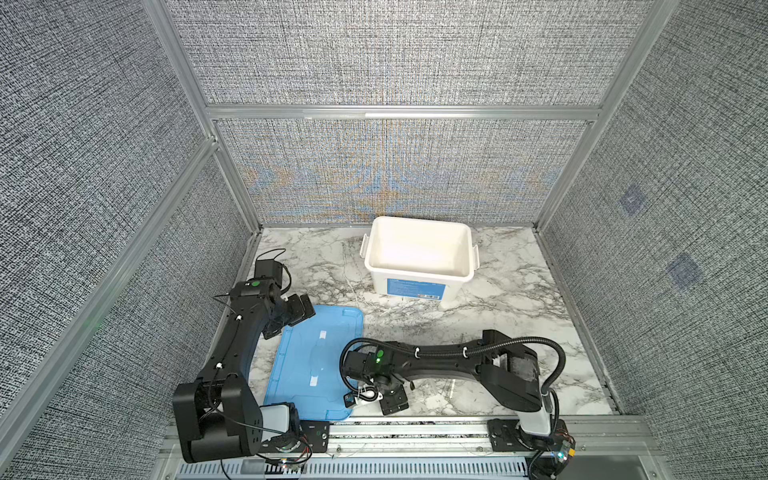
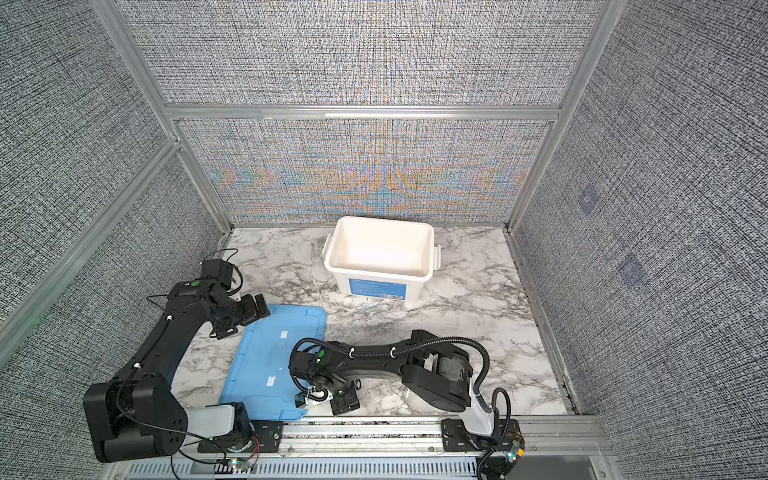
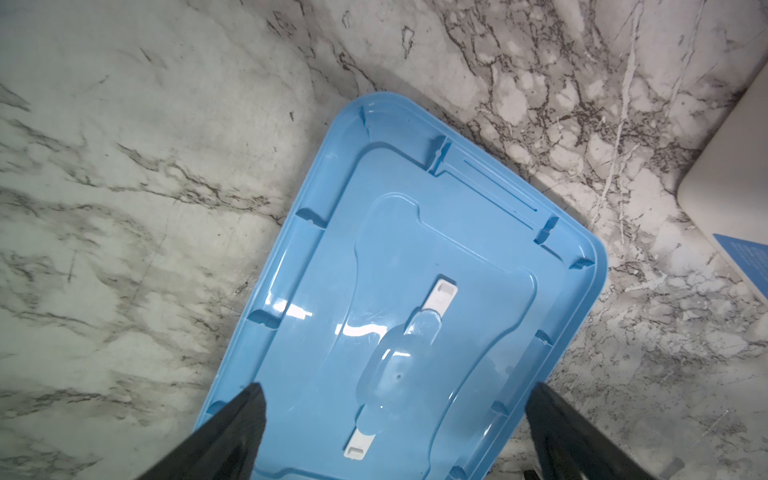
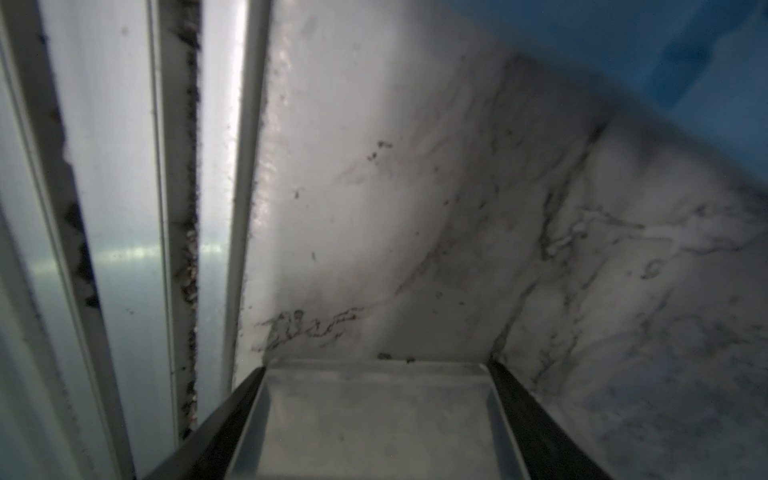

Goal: Organize the chemistry lab equipment

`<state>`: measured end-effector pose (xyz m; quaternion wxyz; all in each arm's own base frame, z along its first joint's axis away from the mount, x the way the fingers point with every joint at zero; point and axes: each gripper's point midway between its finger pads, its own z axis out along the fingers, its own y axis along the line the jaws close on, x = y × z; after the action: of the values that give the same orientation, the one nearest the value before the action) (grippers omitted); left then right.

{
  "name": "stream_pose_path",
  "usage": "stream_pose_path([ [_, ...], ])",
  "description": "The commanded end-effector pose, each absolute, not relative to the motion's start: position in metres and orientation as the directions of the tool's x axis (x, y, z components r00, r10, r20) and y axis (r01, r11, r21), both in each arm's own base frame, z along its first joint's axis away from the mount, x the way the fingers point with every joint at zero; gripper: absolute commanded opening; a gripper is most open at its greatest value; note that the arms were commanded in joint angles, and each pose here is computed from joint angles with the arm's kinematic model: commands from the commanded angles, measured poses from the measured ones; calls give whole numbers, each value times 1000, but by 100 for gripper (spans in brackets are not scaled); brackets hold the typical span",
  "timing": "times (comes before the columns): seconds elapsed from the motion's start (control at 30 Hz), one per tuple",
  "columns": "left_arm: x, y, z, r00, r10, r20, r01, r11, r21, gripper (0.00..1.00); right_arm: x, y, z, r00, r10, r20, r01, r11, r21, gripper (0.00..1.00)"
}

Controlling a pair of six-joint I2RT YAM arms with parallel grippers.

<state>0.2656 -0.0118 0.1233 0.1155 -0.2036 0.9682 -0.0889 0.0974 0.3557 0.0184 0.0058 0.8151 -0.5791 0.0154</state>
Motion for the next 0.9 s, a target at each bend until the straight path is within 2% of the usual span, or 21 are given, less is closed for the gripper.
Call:
stream_pose_path([
  [0.0,265,-11,123,-891,-413,-190,-371,902,-219,99,96,346,14,352,-933,70,-936,-352,15,75],
  [0.17,265,-11,122,-892,-413,-184,-373,902,-216,99,95,345,14,386,-919,76,-923,-385,29,71],
  [0.87,264,-10,120,-892,-415,-179,-377,902,-210,99,107,334,25,491,-870,55,-871,-492,-7,70],
])
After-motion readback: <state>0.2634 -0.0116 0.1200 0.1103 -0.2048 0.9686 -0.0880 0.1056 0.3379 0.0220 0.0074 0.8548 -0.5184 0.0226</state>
